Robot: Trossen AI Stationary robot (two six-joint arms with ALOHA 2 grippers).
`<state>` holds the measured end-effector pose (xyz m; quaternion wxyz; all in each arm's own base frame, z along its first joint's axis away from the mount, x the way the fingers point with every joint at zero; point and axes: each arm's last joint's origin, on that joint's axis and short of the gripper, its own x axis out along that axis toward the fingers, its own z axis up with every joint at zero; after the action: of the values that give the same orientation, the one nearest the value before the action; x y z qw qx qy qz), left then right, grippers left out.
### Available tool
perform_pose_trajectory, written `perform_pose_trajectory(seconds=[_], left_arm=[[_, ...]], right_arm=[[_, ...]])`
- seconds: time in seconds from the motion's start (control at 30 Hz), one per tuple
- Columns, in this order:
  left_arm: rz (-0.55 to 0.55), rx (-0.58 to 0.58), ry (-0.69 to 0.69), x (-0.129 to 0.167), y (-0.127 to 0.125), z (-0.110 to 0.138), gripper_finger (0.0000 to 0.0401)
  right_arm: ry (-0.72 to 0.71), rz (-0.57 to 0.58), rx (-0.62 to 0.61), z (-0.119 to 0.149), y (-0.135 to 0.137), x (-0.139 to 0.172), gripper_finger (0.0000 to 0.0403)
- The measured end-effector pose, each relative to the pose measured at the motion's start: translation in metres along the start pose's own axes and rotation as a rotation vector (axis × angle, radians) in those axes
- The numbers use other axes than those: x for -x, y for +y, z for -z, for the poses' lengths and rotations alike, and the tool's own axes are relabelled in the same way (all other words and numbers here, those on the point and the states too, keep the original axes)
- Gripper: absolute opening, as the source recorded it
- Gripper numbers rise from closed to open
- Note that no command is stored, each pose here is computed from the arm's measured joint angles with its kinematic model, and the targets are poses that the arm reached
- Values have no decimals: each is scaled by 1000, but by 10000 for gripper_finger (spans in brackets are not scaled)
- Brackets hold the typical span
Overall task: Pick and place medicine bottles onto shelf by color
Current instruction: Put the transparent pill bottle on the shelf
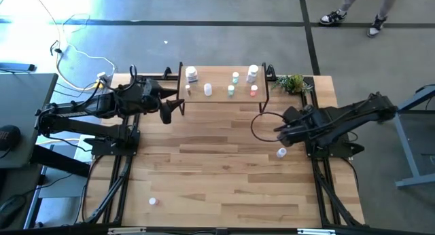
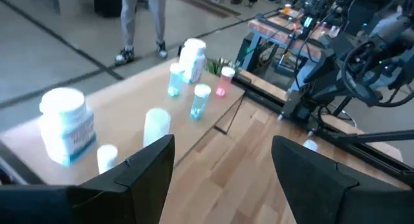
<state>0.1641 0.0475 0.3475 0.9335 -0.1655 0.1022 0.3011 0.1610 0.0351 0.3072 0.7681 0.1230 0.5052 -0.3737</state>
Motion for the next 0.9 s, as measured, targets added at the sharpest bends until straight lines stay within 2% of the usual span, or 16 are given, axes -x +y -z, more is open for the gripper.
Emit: perform_pose_trajectory(seconds=[0.2,0.47,0.9], left_arm=[[20,54,61,-1,-6,8,248],[82,91,135,-7,-25,20,248],[163,61,294,-19,-65,52,248]], right_arm=[[23,-69,4,15,-6,-3,243],[94,-156,-21,33,-13,-10,245],[219,-322,-148,52,-6,-36,245]])
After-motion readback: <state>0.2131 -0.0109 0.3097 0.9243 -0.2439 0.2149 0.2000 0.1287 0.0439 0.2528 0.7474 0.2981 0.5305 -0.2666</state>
